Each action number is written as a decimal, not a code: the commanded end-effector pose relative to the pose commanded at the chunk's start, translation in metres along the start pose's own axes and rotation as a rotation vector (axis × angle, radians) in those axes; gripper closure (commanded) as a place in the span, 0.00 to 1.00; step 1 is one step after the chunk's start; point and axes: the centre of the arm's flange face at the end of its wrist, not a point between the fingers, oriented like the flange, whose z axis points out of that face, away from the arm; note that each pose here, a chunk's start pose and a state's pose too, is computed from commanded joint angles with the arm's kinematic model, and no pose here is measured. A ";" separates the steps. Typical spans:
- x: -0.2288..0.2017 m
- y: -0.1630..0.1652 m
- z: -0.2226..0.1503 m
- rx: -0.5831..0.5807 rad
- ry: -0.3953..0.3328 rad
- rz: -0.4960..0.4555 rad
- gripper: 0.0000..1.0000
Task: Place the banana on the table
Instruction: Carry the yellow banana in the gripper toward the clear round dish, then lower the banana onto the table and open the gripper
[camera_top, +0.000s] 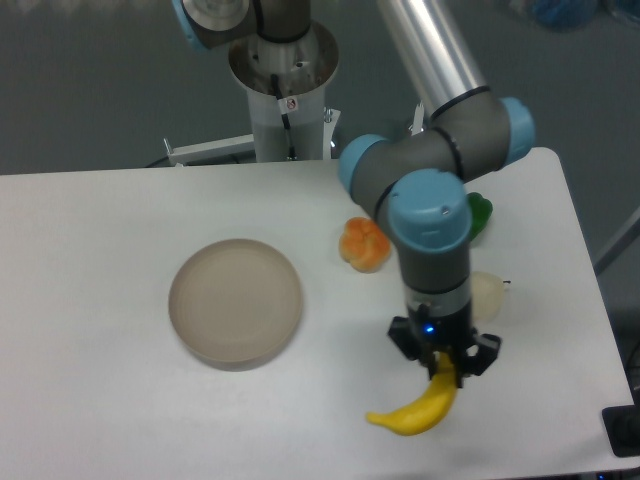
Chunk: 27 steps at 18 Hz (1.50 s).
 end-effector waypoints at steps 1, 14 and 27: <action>0.009 0.007 0.014 -0.016 0.033 -0.010 0.64; 0.040 0.052 0.073 -0.117 0.119 0.089 0.64; 0.035 0.057 0.073 -0.120 0.117 0.080 0.45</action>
